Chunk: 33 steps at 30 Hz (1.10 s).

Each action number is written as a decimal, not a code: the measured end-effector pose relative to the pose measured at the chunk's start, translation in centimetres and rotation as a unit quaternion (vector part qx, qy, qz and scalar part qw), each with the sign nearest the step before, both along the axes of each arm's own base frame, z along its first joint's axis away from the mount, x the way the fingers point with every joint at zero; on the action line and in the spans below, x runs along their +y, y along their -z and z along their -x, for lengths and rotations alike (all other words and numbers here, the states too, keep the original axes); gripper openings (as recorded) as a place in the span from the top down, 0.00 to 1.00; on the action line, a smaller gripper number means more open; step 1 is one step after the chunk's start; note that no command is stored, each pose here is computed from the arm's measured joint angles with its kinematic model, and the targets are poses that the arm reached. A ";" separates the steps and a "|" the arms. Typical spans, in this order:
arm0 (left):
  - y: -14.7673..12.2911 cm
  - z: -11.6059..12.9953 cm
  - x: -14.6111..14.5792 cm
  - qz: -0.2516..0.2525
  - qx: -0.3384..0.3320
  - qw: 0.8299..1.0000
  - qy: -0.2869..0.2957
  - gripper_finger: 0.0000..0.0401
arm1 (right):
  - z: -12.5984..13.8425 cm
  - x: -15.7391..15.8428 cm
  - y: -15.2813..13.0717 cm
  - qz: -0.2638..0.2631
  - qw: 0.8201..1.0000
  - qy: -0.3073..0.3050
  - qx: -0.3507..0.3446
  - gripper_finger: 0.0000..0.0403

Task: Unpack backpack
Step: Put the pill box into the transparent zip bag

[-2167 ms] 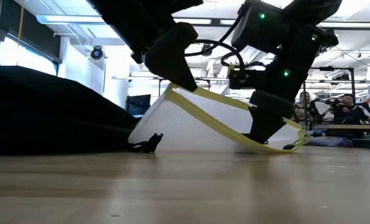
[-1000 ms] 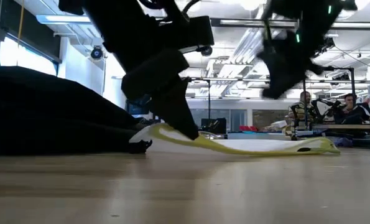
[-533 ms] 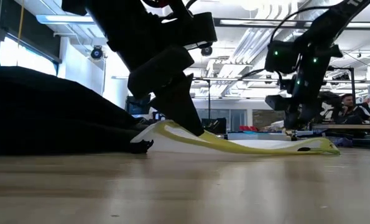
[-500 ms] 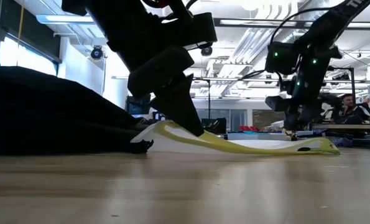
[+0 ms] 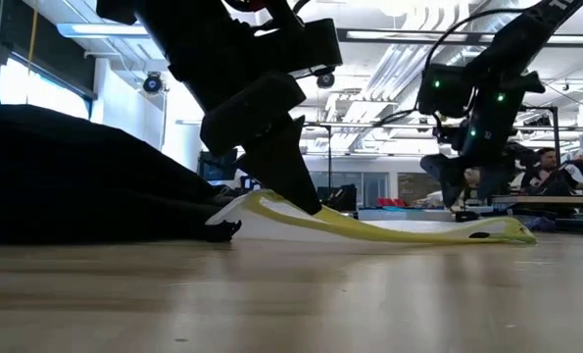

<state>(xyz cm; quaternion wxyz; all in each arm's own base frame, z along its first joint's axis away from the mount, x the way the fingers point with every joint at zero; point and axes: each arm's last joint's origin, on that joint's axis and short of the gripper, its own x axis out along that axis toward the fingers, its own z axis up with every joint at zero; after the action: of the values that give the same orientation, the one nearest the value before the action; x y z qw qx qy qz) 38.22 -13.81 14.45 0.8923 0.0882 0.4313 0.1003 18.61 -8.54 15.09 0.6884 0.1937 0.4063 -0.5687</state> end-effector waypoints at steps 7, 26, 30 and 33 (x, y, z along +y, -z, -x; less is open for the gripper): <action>0.0 0.0 0.0 0.000 0.000 1.000 0.000 1.00 | -2.6 5.1 -0.5 0.034 0.988 -0.147 -0.035 0.22; -0.3 0.1 -0.1 -0.049 -0.030 0.997 -0.045 1.00 | -4.2 15.3 -1.6 -0.009 0.866 -0.489 -0.105 0.22; -0.7 0.4 -0.4 -0.080 -0.053 0.993 -0.069 1.00 | -4.2 15.4 -1.7 0.003 0.865 -0.491 -0.101 0.22; -1.3 0.7 -0.9 -0.109 -0.074 0.988 -0.084 1.00 | -4.2 15.2 -1.7 0.025 0.874 -0.476 -0.098 0.22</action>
<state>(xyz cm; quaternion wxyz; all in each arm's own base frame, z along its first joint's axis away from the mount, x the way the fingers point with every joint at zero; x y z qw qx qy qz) 37.50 -14.68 15.79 0.8949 0.1411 0.3568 0.2279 22.82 6.63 16.81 0.9165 0.0145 0.3661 -0.1605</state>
